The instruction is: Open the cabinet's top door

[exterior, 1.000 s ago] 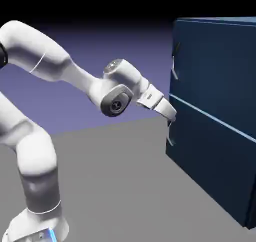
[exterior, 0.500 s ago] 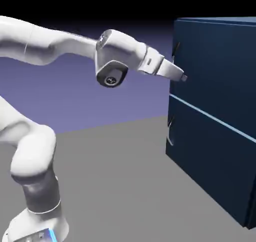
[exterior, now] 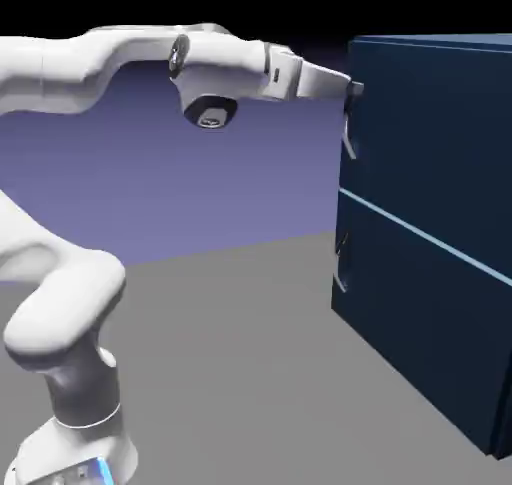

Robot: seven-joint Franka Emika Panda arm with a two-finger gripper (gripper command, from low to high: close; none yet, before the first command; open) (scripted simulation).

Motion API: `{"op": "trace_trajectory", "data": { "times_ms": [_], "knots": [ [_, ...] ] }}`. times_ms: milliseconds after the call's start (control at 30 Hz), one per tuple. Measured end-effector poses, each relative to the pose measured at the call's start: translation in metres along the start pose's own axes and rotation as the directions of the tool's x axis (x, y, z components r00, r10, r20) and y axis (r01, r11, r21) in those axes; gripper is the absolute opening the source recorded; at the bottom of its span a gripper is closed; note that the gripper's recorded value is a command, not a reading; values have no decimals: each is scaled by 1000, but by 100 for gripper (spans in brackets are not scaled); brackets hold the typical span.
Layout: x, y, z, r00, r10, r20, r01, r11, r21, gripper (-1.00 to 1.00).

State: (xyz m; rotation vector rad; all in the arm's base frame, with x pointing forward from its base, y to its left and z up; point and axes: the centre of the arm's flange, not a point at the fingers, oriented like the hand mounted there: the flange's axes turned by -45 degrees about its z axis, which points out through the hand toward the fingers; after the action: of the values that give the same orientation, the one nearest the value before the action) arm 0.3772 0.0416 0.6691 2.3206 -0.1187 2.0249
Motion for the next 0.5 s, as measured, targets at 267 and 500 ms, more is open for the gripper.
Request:
{"op": "trace_trajectory", "data": {
  "times_ms": [267, 500],
  "knots": [
    [3, -43, 2, 995, -7, -96, 8, 1000, 4, 0],
    [-11, -87, 16, 989, -15, -149, 17, 1000, 14, 0]
  ]
}}
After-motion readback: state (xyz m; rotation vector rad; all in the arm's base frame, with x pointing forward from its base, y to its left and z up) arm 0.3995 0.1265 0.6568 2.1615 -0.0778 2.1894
